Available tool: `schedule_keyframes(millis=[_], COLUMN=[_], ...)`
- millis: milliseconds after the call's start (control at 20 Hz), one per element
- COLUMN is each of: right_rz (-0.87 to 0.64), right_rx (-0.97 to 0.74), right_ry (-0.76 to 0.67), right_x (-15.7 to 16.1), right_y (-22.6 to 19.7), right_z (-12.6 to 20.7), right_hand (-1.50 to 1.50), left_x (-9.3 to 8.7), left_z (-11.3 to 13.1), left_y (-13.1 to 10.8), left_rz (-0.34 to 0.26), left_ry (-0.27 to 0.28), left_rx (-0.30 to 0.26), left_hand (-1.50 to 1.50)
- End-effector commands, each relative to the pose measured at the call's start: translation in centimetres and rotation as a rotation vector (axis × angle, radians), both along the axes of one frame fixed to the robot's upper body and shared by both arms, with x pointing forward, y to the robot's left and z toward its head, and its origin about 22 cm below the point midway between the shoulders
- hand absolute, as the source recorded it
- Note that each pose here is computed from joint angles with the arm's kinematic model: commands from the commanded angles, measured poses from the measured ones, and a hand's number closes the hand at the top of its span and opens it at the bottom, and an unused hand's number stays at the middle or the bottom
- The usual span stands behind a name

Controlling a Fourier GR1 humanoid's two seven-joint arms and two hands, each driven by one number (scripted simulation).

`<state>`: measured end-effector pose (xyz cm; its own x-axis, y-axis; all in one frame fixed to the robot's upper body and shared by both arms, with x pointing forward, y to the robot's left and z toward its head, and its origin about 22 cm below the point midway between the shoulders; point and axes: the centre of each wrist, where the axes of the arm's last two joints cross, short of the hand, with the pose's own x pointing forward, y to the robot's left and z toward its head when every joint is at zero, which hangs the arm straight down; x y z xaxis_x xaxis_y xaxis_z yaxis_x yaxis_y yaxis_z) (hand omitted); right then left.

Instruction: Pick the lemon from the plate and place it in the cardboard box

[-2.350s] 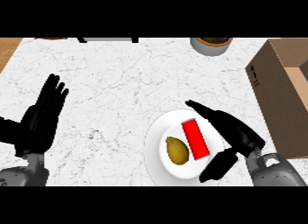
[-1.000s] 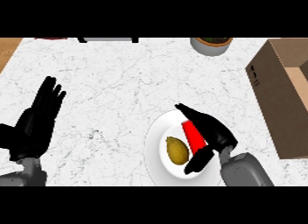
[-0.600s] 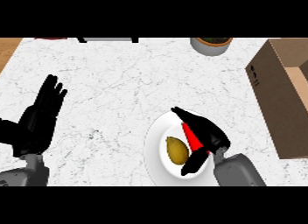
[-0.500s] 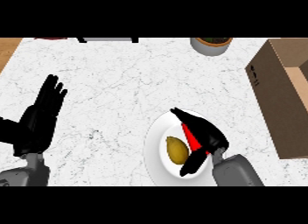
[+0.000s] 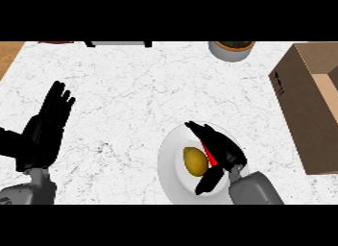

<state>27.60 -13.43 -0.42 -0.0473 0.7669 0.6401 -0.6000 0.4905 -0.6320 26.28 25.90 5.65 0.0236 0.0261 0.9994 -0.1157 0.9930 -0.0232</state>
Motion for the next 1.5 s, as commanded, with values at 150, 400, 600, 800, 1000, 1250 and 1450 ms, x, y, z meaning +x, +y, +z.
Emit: schedule_keyframes(millis=[150,400,600,800,1000,1250,1450], right_rz=[0.026,0.034,0.104,0.108,0.053,-0.085,-0.224], right_rx=[-0.005,-0.012,-0.04,-0.064,-0.046,-0.219,-0.408], right_ry=[0.003,-0.031,-0.126,-0.164,-0.254,-0.382,-0.501], right_x=[-2.5,1.1,-1.3,-1.7,-0.2,0.6,3.2], right_y=[1.2,-0.3,2.7,0.6,0.5,3.6,6.8], right_z=[-1.0,0.2,-2.2,-2.6,-0.1,0.6,4.9], right_hand=[-1.5,1.5,1.5,1.5,1.5,1.5,1.5], left_x=[0.1,0.1,0.3,0.2,-0.1,1.2,1.3], left_z=[0.4,0.3,0.0,-1.5,-0.7,-0.4,0.7], left_y=[0.9,0.4,1.1,-0.4,0.9,0.6,-1.6], left_rz=[-0.01,0.008,-0.004,-0.015,-0.006,-0.008,-0.031], left_ry=[0.004,0.004,-0.011,-0.019,0.015,-0.002,-0.008], left_rx=[-0.009,-0.007,0.004,0.001,-0.011,-0.002,-0.001], left_hand=[0.0,0.0,0.0,0.0,0.0,0.0,0.0])
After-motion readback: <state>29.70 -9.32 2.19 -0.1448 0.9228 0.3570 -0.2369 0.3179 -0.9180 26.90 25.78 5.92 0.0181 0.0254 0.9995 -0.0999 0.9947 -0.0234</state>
